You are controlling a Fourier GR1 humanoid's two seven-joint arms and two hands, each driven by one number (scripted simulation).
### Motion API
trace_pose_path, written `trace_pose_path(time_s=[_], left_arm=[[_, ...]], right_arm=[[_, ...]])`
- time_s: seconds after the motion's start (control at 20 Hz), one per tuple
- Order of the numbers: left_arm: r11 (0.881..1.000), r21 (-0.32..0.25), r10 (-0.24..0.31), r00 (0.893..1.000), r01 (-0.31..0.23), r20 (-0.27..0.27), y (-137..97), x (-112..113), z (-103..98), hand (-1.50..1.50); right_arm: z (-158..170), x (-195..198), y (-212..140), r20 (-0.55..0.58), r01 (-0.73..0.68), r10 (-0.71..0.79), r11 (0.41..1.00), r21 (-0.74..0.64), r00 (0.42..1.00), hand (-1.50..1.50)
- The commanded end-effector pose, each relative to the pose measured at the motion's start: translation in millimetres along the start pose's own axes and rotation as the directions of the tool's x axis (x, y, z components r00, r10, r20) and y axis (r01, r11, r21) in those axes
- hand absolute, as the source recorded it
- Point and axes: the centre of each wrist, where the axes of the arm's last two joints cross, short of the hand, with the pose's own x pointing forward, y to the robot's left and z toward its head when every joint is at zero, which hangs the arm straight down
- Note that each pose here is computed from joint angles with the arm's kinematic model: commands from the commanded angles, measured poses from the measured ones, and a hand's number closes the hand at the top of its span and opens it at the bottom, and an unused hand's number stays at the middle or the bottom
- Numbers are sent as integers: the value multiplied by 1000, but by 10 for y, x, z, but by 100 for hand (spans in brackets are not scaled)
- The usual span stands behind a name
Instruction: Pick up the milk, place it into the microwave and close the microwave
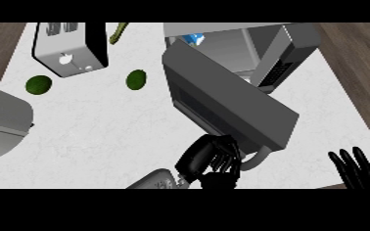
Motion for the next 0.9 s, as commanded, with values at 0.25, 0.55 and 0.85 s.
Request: trace_pose_path(time_s=[0.25,0.55,0.85], left_arm=[[989,144,30,996,-43,87,82,271,-353,150],[972,231,12,995,-34,97,326,404,-633,150],[952,298,43,995,-68,92,570,528,-864,150]], right_arm=[[-167,236,94,8,7,-8,999,46,1000,-150],[-245,298,109,-5,29,-29,998,55,1000,-150],[-273,402,128,-13,28,-27,997,66,1000,-150]])
